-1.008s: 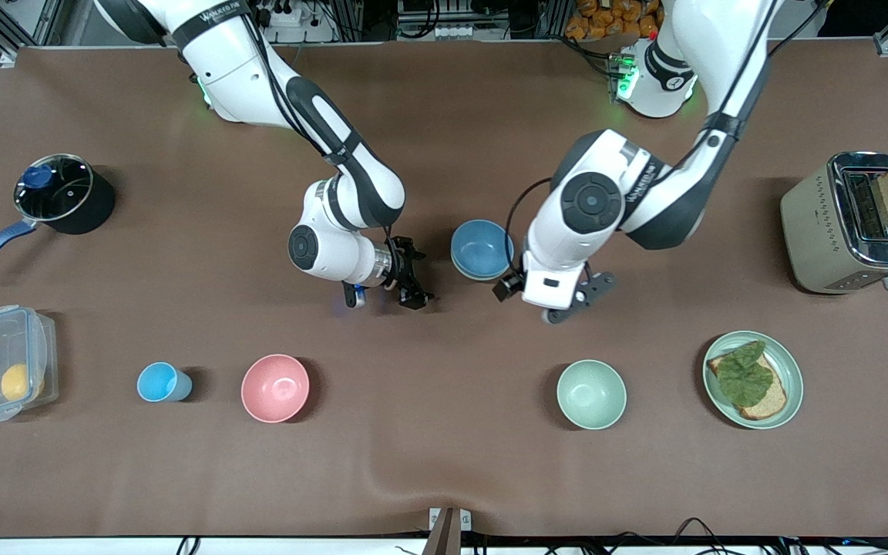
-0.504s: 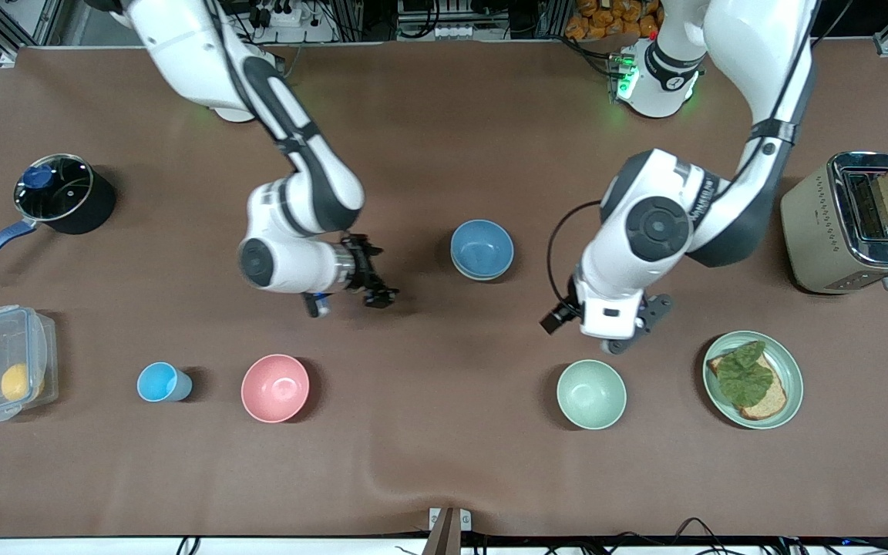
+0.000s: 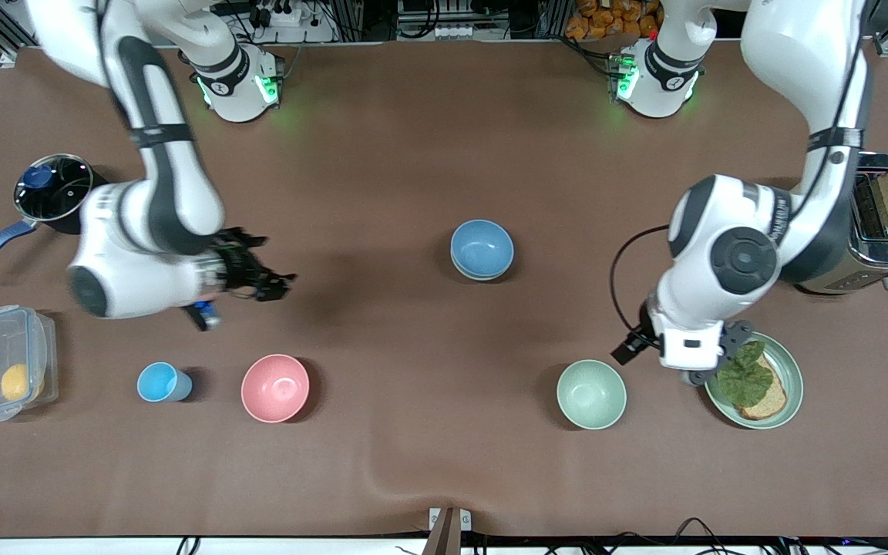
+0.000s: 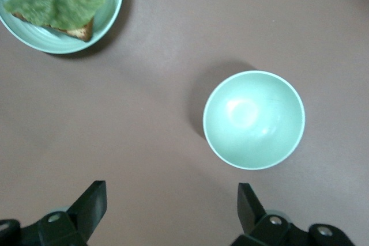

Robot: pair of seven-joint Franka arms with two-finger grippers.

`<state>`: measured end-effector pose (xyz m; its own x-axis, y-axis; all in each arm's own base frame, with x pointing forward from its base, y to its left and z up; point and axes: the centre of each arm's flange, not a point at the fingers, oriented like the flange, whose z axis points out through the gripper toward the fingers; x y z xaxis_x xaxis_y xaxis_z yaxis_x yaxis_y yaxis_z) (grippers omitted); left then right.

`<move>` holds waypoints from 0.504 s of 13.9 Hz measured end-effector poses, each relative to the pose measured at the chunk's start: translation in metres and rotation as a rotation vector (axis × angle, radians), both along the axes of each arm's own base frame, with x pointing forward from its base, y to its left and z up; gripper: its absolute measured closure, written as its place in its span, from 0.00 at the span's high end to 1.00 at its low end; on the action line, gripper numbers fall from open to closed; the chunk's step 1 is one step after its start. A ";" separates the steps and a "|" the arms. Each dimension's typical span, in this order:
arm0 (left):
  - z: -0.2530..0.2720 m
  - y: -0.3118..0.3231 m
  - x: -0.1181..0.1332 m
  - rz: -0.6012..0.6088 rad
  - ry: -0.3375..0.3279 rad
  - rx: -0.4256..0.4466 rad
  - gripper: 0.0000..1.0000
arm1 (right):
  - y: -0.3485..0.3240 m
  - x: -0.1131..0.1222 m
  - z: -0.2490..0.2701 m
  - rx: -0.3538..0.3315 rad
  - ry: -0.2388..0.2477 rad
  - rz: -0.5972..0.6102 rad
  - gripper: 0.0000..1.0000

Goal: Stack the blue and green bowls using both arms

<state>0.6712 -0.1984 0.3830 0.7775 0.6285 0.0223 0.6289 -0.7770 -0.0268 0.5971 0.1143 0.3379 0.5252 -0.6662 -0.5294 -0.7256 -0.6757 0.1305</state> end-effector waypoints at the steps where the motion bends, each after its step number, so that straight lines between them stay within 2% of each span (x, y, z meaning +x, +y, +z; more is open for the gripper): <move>1: -0.002 0.008 -0.001 -0.016 0.026 0.011 1.00 | -0.016 0.003 0.010 -0.027 -0.014 0.033 1.00; 3: -0.005 0.035 0.001 -0.059 0.077 0.030 1.00 | -0.042 0.011 0.037 -0.056 -0.054 0.069 1.00; 4: -0.004 0.051 0.002 -0.094 0.100 0.032 1.00 | -0.056 0.015 0.055 -0.054 -0.090 0.093 1.00; 5: 0.000 0.066 0.002 -0.135 0.127 0.034 1.00 | -0.071 0.017 0.075 -0.041 -0.133 0.143 1.00; 7: 0.008 0.090 -0.005 -0.234 0.208 0.035 1.00 | -0.102 0.015 0.117 0.012 -0.223 0.331 1.00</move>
<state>0.6657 -0.1082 0.3910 0.8910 0.4337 -0.1342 0.4114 -0.8963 -0.1653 0.6119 0.0128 0.4552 0.8135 -0.4360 -0.3849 -0.4781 -0.8782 -0.0154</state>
